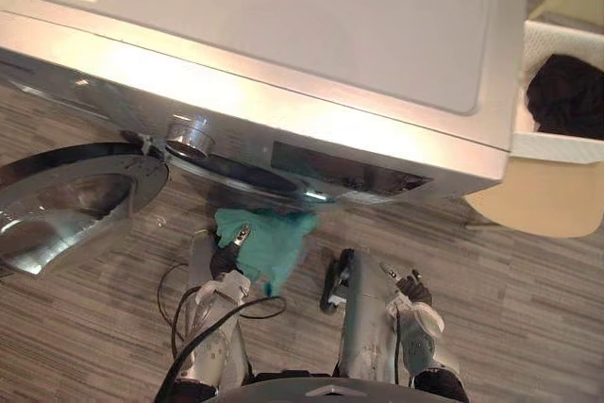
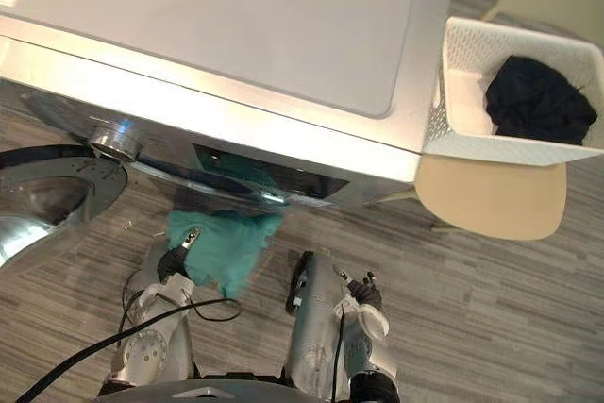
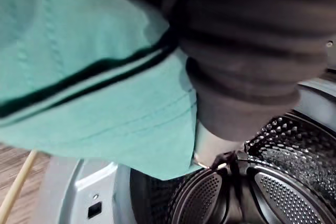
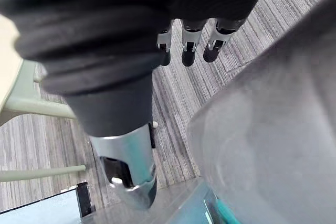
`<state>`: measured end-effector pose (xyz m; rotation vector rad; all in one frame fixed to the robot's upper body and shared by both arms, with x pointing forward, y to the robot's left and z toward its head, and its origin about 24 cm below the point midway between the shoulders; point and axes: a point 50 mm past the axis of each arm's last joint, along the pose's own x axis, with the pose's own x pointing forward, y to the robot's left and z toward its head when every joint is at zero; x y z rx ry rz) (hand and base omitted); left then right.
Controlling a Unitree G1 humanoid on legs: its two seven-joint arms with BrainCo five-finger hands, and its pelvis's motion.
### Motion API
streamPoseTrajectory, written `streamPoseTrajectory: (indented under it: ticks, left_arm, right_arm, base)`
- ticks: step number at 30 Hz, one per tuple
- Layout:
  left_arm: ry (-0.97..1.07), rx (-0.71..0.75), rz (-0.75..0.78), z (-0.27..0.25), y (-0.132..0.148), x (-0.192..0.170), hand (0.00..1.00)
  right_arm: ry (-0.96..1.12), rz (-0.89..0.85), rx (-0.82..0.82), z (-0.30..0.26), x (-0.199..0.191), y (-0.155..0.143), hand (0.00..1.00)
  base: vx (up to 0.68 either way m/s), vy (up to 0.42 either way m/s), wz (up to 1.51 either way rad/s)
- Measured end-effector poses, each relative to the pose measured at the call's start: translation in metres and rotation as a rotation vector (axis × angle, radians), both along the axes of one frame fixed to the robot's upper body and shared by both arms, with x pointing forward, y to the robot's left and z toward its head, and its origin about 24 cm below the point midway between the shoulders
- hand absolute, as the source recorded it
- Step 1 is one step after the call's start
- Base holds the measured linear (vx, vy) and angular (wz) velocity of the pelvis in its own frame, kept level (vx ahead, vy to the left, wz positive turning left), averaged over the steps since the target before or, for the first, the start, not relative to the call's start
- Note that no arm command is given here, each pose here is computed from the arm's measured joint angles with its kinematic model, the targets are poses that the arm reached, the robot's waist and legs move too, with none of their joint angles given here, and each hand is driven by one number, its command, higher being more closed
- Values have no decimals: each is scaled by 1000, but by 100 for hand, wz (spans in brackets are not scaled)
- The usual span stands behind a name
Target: Pick up the laundry basket with both hands and put the clothes into the washing machine.
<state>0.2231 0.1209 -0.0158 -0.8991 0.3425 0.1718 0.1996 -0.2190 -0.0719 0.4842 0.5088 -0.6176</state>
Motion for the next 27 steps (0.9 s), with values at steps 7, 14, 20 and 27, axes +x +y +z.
streamPoseTrajectory:
  ticks: [7, 14, 20, 27]
  left_arm:
    - [-165, 12, 100, 49, 9, 55, 100]
    - [-380, 15, 157, 122, 20, 107, 100]
    - [-491, 33, 236, 181, 45, 138, 100]
    - [-715, 226, 242, 294, 66, 159, 100]
  right_arm:
    - [-74, -104, 9, 13, 4, -11, 0]
    - [-144, -170, 44, 22, 12, -15, 0]
    - [-159, -186, 60, 26, 18, -13, 0]
    - [-192, -202, 89, 28, 21, -12, 0]
  base:
    - [-10, 34, -14]
    - [-28, 7, -27]
    - [-31, -20, -24]
    - [-32, -31, -14]
